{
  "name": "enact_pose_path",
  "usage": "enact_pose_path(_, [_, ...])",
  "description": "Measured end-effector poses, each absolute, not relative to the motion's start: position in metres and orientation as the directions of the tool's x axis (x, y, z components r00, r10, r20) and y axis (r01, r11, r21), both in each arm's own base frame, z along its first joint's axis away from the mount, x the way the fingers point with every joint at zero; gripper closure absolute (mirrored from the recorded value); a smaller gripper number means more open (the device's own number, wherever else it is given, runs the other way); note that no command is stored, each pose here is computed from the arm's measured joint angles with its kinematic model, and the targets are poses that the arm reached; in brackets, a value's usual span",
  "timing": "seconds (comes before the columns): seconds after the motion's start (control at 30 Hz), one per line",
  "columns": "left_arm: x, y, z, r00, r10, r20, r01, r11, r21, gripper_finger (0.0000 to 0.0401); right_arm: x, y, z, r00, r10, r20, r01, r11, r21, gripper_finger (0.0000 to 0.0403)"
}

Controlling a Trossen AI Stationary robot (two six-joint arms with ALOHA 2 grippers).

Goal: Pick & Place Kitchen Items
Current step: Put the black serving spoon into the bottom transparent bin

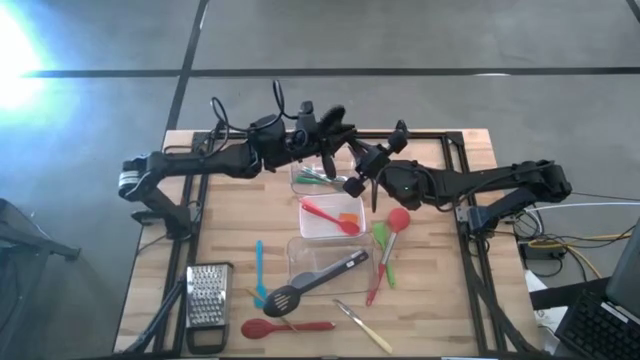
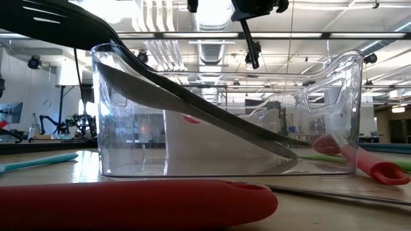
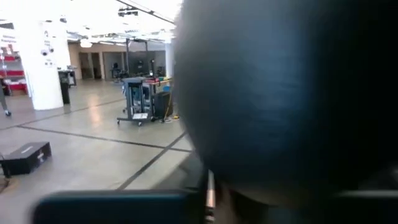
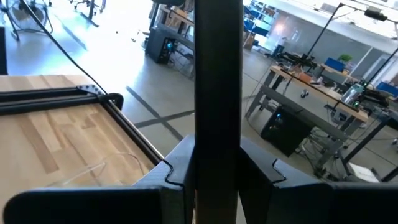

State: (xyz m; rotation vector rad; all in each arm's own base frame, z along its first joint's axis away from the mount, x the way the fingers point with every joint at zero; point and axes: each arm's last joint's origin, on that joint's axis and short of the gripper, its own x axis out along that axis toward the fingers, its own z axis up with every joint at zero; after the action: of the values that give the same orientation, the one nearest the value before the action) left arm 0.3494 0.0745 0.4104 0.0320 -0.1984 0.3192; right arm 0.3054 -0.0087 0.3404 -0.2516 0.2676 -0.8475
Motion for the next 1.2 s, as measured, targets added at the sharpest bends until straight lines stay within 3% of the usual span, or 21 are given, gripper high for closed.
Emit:
enact_pose_path(0.07, [0.349, 0.074, 0.411, 0.933, 0.3, 0.199, -0.308, 0.951, 0.011, 0.0375, 0.305, -0.009, 0.34, 0.63, -0.765, -0.134, 0.699, 0.633, -0.332, 0.0328])
enact_pose_path(0.37, [0.349, 0.074, 0.41, 0.938, 0.292, 0.184, -0.302, 0.953, 0.027, 0.0375, 0.305, -0.008, 0.34, 0.633, -0.763, -0.134, 0.698, 0.636, -0.329, 0.0327])
enact_pose_path(0.7, [0.338, 0.074, 0.412, 0.96, 0.258, 0.112, -0.27, 0.956, 0.115, 0.0381, 0.275, 0.007, 0.376, 0.697, -0.699, -0.159, 0.634, 0.705, -0.317, 0.0208])
enact_pose_path(0.8, [0.332, 0.073, 0.416, 0.985, 0.14, 0.098, -0.154, 0.975, 0.158, 0.0381, 0.263, 0.011, 0.385, 0.799, -0.545, -0.253, 0.489, 0.835, -0.254, 0.0195])
enact_pose_path(0.9, [0.328, 0.07, 0.415, 0.995, -0.083, 0.062, 0.066, 0.97, 0.232, 0.0381, 0.257, 0.016, 0.386, 0.877, -0.321, -0.358, 0.269, 0.945, -0.186, 0.0191])
enact_pose_path(1.03, [0.322, 0.064, 0.413, 0.909, -0.416, 0.021, 0.388, 0.864, 0.32, 0.0381, 0.255, 0.023, 0.386, 0.91, -0.125, -0.396, 0.086, 0.99, -0.116, 0.019])
enact_pose_path(1.2, [0.317, 0.061, 0.411, 0.768, -0.641, 0.005, 0.602, 0.723, 0.339, 0.0381, 0.255, 0.025, 0.38, 0.907, -0.079, -0.414, 0.049, 0.995, -0.084, 0.0189])
